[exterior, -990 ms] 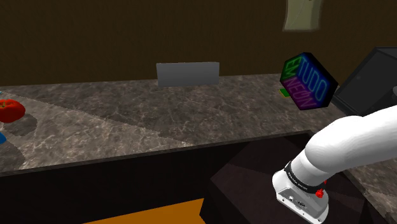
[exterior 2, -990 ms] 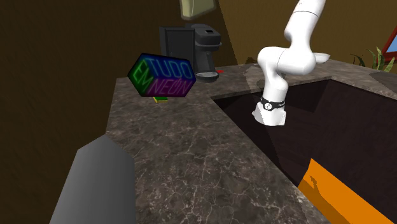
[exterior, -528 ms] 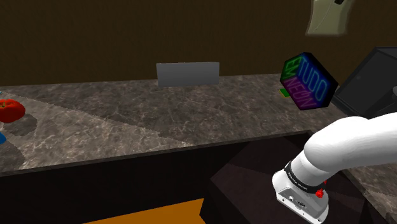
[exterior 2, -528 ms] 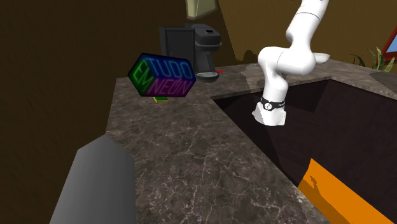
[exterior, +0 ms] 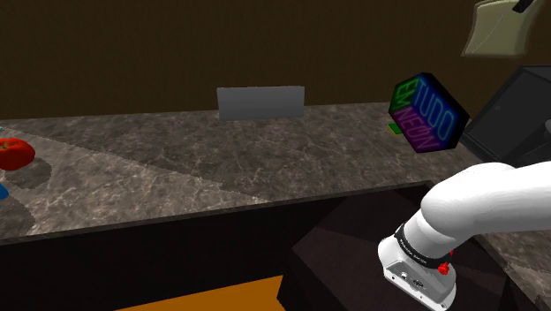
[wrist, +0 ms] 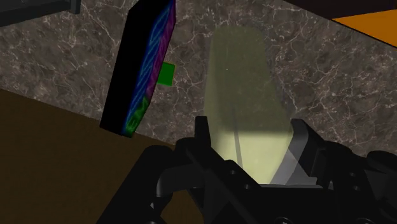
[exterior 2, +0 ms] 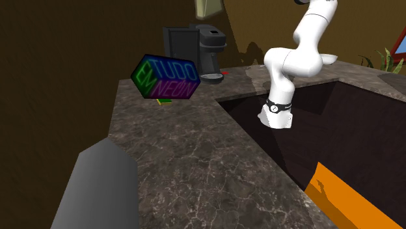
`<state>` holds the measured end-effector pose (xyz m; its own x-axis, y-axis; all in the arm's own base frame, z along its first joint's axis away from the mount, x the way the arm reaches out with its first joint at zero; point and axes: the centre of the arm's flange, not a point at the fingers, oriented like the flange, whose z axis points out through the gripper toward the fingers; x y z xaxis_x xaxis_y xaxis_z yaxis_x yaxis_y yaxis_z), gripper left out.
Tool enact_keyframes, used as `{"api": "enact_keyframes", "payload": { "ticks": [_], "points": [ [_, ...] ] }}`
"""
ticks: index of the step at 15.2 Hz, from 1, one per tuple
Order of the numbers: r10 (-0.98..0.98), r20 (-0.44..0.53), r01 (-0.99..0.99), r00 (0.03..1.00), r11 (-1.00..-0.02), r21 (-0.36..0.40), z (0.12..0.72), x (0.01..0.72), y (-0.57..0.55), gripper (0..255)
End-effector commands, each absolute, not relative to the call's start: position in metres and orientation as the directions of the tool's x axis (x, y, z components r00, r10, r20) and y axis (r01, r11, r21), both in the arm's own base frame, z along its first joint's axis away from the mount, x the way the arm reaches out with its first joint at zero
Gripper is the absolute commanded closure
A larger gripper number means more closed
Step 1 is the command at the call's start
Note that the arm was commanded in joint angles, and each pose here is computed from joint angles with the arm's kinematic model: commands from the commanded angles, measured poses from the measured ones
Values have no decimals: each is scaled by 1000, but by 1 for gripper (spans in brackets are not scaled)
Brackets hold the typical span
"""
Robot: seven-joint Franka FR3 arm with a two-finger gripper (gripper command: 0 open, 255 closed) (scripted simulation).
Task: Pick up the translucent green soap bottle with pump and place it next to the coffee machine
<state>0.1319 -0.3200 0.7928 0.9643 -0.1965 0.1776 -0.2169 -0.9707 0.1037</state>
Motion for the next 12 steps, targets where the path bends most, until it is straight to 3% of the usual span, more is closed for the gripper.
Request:
{"api": "enact_keyframes", "payload": {
  "ticks": [1, 12],
  "points": [
    [-195, 177, -216, 965, -971, 104, 795, 109, -332, 255],
    [-195, 177, -216, 965, -971, 104, 795, -14, -407, 255]
  ]
}}
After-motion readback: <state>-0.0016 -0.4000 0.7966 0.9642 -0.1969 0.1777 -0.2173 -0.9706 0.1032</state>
